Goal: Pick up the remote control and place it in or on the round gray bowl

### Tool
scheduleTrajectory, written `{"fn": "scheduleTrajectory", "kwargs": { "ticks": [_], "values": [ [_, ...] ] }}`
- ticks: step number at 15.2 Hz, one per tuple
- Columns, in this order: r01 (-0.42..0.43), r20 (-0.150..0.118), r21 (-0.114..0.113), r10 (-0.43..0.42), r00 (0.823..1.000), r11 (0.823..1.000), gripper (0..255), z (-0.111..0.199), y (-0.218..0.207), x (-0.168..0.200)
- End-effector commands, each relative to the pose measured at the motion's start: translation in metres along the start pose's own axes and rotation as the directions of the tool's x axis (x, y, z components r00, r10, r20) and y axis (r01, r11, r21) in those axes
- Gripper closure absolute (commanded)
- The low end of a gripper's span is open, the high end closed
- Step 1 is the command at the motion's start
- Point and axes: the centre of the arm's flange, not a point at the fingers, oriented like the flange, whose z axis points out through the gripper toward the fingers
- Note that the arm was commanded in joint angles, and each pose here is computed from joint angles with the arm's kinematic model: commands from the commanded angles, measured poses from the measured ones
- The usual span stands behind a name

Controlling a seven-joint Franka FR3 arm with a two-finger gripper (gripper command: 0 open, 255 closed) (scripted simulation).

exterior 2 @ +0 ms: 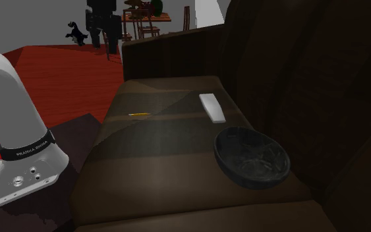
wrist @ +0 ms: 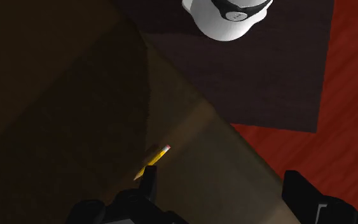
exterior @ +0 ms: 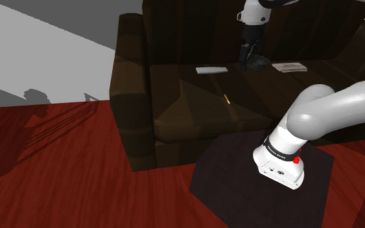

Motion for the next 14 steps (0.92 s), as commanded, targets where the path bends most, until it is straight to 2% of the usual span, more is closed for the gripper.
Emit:
{"fn": "scheduleTrajectory", "kwargs": {
  "ticks": [1, 7, 10, 14],
  "values": [
    [0.056, -0.01, -0.01, -0.056, 0.998, 0.998, 0, 0.012, 0.021, 0.011],
    [0.207, -0.036, -0.036, -0.208, 0.977, 0.978, 0, 0.04, 0.083, 0.043],
    [0.28, -0.048, -0.05, -0.283, 0.958, 0.959, 0, 0.053, 0.112, 0.063],
    [0.375, -0.061, -0.07, -0.379, 0.923, 0.924, 0, 0.069, 0.148, 0.092]
  ]
}}
